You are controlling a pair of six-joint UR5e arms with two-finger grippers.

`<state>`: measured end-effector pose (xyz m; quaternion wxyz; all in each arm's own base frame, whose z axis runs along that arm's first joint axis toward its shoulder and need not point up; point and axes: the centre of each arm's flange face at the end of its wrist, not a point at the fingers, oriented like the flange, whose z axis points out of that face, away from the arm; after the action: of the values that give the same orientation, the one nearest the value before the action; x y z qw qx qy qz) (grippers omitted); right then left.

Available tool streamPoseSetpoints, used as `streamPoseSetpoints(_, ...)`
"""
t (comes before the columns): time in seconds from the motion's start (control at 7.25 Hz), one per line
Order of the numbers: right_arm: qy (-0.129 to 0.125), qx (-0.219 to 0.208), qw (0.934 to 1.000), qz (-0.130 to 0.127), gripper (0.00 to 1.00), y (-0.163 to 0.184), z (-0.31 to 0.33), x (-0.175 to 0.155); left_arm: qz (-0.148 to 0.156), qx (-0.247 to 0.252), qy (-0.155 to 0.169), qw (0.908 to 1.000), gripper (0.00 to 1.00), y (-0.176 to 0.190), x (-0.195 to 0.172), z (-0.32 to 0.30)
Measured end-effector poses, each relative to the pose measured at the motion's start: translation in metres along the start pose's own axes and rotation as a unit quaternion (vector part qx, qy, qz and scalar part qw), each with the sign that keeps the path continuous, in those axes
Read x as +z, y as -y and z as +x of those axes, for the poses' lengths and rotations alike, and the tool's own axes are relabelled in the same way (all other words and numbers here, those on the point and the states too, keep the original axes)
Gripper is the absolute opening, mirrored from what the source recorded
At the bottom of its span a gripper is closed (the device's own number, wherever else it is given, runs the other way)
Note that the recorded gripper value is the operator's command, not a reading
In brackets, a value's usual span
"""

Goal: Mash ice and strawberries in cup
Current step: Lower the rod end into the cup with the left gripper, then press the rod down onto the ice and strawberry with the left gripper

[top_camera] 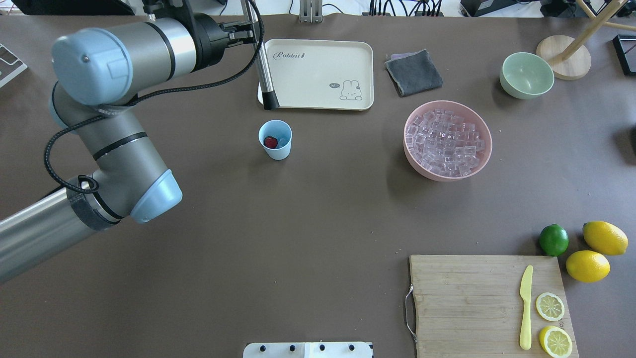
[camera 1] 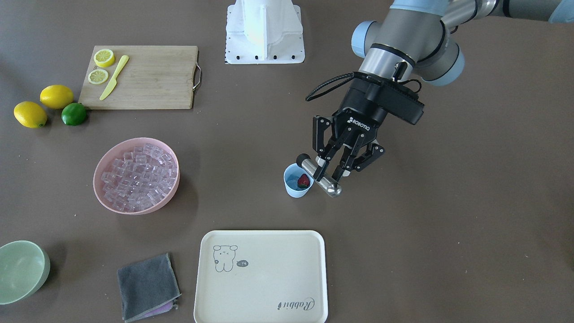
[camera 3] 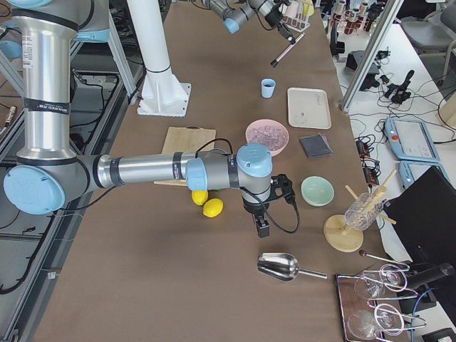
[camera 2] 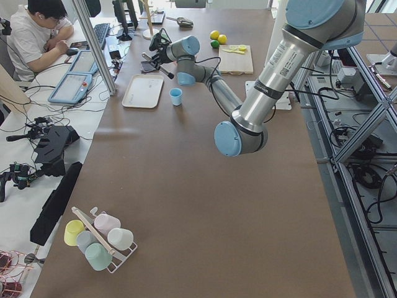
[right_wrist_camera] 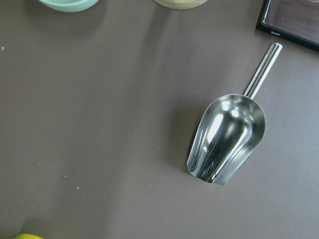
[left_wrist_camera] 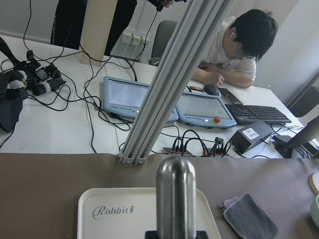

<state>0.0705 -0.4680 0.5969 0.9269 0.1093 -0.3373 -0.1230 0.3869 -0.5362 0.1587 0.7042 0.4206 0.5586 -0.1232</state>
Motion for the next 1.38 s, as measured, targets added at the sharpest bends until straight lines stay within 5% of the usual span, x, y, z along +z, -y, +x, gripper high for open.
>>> streamPoseSetpoints(0.83,0.002,0.005,1.0,-0.001,0.99,-0.003,-0.001,0.001,0.076,0.023,0.042,0.996,0.0,-0.066,0.0,0.003)
streamPoseSetpoints(1.38,0.004,0.006,1.0,-0.002,0.99,-0.008,-0.001,0.001,0.094,0.048,0.065,0.9923,0.0,-0.097,0.006,0.009)
